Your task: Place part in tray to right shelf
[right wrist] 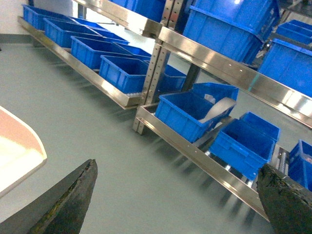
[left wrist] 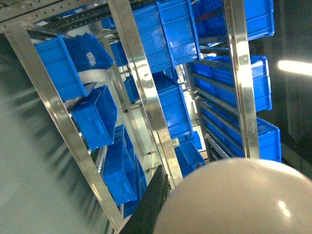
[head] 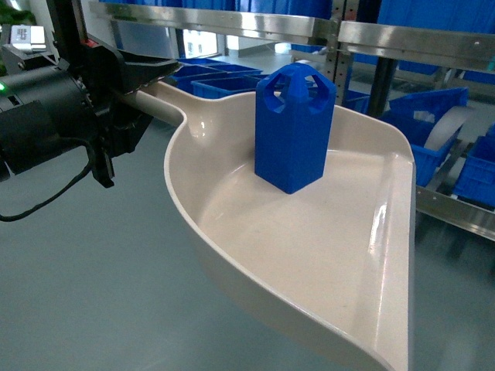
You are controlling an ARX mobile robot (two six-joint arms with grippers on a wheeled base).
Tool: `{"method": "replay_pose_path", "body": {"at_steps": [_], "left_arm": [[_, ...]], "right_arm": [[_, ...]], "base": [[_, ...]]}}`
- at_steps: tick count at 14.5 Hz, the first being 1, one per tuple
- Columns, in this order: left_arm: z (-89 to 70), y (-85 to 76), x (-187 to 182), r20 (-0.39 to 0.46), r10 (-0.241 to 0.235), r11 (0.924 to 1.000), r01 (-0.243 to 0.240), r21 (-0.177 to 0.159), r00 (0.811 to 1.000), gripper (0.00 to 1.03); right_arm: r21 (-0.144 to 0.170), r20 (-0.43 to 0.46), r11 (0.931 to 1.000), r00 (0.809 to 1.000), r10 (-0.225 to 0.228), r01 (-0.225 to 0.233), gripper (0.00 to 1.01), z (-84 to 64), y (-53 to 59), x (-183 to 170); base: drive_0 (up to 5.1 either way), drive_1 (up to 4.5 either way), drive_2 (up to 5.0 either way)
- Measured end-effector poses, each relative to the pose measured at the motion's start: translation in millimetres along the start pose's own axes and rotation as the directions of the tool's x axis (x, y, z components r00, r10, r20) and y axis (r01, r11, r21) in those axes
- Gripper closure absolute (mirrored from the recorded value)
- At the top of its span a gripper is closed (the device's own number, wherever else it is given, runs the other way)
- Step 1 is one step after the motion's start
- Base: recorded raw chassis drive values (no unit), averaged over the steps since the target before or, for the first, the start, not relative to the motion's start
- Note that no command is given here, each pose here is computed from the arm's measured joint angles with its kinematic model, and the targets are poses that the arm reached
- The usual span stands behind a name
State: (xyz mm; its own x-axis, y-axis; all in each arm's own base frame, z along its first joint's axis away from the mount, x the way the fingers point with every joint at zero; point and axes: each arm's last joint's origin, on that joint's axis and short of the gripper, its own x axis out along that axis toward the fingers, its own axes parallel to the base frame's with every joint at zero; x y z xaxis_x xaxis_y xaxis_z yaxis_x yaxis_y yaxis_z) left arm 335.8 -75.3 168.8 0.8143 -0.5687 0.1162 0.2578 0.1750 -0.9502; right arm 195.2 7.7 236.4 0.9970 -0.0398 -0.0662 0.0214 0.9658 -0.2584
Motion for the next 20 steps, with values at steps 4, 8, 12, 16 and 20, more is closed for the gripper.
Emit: {"method": "replay_pose_path", "body": {"at_steps": [4,8,12,16,20], "left_arm": [[-0.4,-0.1,0.1,-0.001,0.0,1.0,0.0,0.0,1.0,0.9],[0.8,0.2,-0.3,0.003,0.001,1.0,-0.001,0.0,1.0,0.9],[-0.2,-0.1,0.0,-0.003,-0.001,1.0,0.001,0.0,1.0,0.9],[0.6,0.2,-0.2,0.002,0.001,1.0,-0.001,0.0,1.0,0.9],[0.1,0.0,0.0,0.0,0.0,1.0,0.0,0.0,1.0,0.9]], "right_arm": [[0.0,-0.001,1.0,1.0,-0.001,0.001,0.03,-0.1,-0.1,0.0],[0.0,-0.001,1.0,1.0,-0.001,0.001,0.03,-0.2,-0.1,0.1],[0.0,-0.001,1.0,1.0,-0.001,0.001,0.03,-0.1,-0.1,0.0],[0.0,-0.001,1.0,1.0,-0.001,0.001,0.03,-0.1,-0.1,0.0],[0.0,-0.001,1.0,1.0,-0.001,0.001,0.03,-0.1,-0.1,0.0]], "base": [[-1.6,-1.6,-1.6],[-1.6,-1.61,-1.6],[-1.6,-1.55,-1.6],[-1.6,-1.59,-1.6],[-1.6,-1.56,-1.6]]}}
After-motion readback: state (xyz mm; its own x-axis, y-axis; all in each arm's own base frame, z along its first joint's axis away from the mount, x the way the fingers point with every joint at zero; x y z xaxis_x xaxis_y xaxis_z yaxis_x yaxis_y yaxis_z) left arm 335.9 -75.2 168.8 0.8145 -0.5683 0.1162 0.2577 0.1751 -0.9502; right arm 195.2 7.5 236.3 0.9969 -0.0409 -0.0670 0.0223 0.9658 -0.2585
